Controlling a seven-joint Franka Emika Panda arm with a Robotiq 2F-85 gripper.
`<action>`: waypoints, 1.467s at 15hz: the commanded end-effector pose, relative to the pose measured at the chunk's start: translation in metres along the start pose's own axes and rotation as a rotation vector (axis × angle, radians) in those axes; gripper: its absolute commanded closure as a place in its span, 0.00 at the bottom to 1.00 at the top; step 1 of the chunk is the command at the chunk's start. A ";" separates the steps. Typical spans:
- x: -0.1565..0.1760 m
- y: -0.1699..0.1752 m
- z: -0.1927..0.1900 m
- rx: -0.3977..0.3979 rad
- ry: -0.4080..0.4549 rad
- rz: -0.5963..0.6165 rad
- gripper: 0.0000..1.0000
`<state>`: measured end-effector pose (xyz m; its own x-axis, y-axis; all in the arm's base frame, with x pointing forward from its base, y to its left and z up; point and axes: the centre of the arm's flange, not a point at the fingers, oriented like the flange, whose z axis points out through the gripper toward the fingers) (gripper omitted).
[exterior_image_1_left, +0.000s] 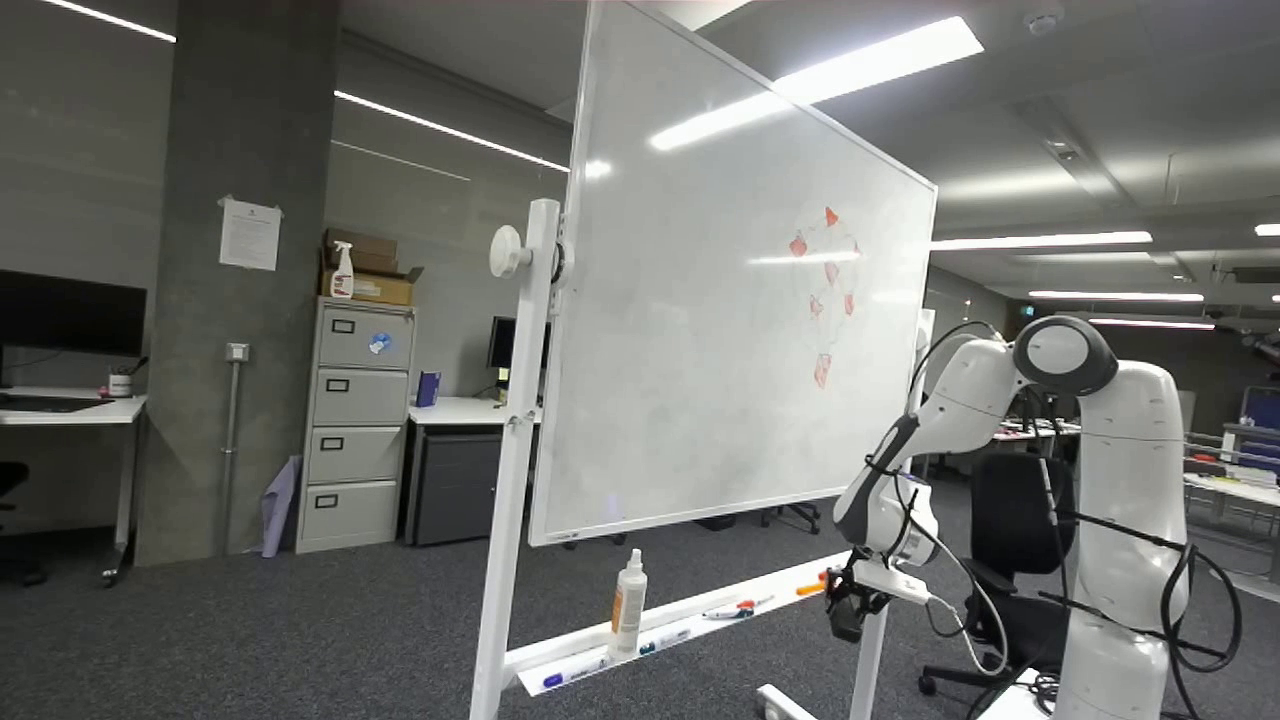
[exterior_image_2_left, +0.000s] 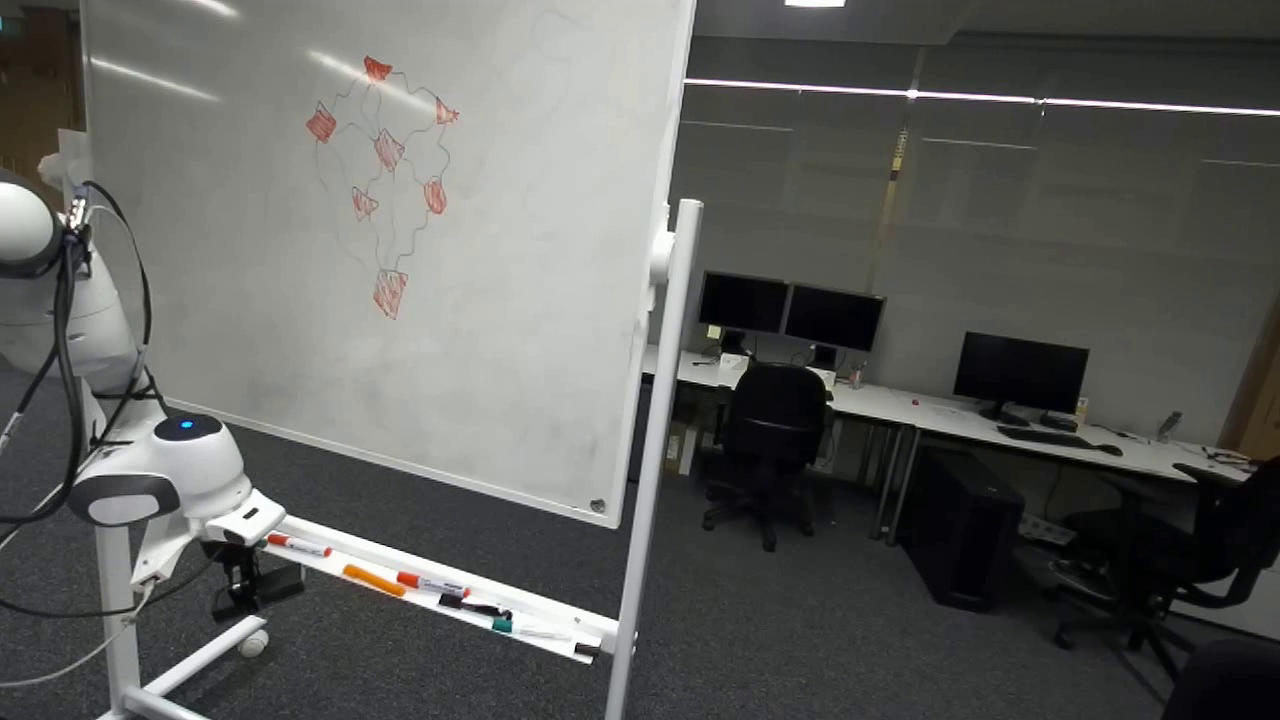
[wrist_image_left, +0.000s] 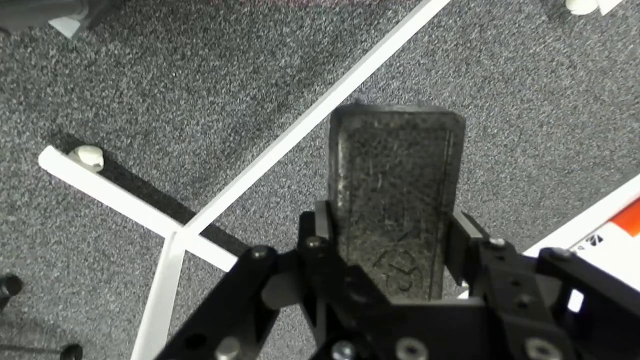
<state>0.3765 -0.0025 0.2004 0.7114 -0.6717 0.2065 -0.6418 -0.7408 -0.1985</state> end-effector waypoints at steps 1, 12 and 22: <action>0.012 0.009 -0.045 0.003 0.067 -0.068 0.69; 0.021 0.005 -0.081 -0.044 0.063 -0.297 0.69; 0.014 0.024 0.005 -0.086 0.028 -0.558 0.44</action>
<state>0.3725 -0.0296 0.1934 0.9427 -0.1762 0.2832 -0.1915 -0.9811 0.0271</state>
